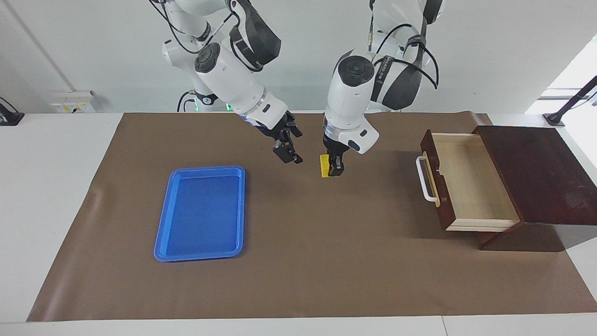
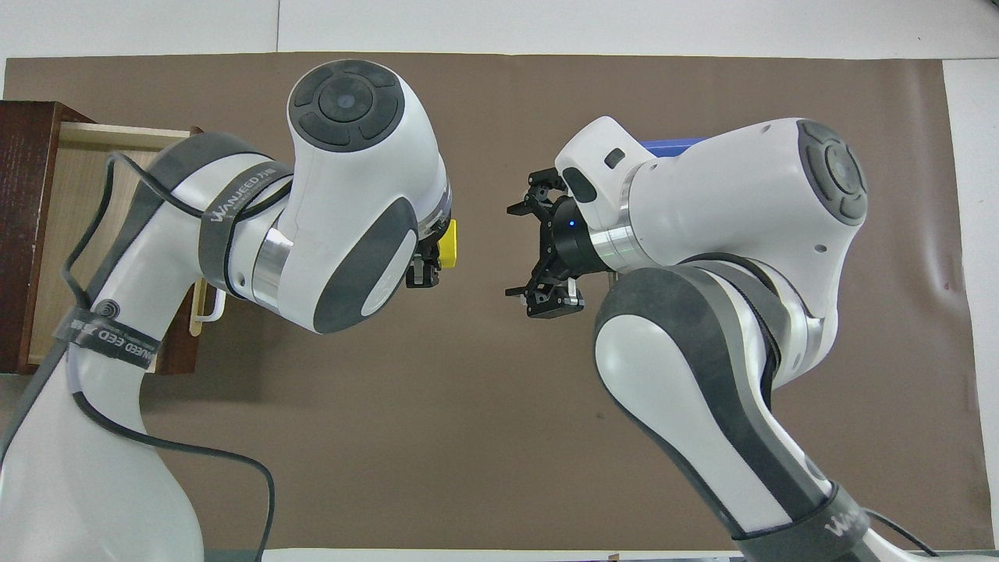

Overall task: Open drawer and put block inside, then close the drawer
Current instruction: 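Lower the block into the drawer with the left gripper and release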

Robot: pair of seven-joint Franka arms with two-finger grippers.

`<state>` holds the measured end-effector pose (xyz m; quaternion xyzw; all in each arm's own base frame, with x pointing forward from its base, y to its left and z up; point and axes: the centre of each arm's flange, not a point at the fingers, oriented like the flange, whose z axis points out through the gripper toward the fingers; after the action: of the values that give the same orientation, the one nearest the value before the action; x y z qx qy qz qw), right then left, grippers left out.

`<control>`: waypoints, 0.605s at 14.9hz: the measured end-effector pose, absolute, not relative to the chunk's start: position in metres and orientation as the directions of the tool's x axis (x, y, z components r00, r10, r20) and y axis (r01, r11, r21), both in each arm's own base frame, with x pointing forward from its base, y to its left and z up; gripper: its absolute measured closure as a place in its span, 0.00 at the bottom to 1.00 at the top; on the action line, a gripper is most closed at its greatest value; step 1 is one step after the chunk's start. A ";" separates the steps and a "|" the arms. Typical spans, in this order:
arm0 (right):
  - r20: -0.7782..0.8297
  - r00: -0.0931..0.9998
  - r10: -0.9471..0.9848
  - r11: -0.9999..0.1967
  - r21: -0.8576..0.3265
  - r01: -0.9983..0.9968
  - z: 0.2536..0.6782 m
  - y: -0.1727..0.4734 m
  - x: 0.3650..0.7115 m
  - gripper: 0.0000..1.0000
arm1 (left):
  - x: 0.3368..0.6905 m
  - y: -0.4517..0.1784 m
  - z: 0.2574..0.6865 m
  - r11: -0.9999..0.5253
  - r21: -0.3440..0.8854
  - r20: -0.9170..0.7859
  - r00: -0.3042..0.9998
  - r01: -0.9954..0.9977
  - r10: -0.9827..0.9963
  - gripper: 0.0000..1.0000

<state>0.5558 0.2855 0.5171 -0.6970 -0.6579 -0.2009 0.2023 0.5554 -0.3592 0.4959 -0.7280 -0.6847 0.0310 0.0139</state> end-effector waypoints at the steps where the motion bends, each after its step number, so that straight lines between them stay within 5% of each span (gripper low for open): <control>1: 0.544 0.064 0.836 -0.059 -0.026 0.998 0.519 0.277 0.558 0.00 | 0.563 -0.343 0.499 -0.061 -0.067 -0.024 0.060 0.996 0.998 0.44; 9: 0.483 0.233 0.844 -0.219 -0.085 0.972 0.554 0.201 0.561 0.00 | 0.600 -0.088 0.602 -0.057 0.007 -0.029 0.057 0.998 0.998 0.44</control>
<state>0.5612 0.2007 0.5540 -0.7623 -0.5956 -0.1693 0.1884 0.5997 -0.0875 0.6018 -0.7269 -0.6865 0.0083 -0.0126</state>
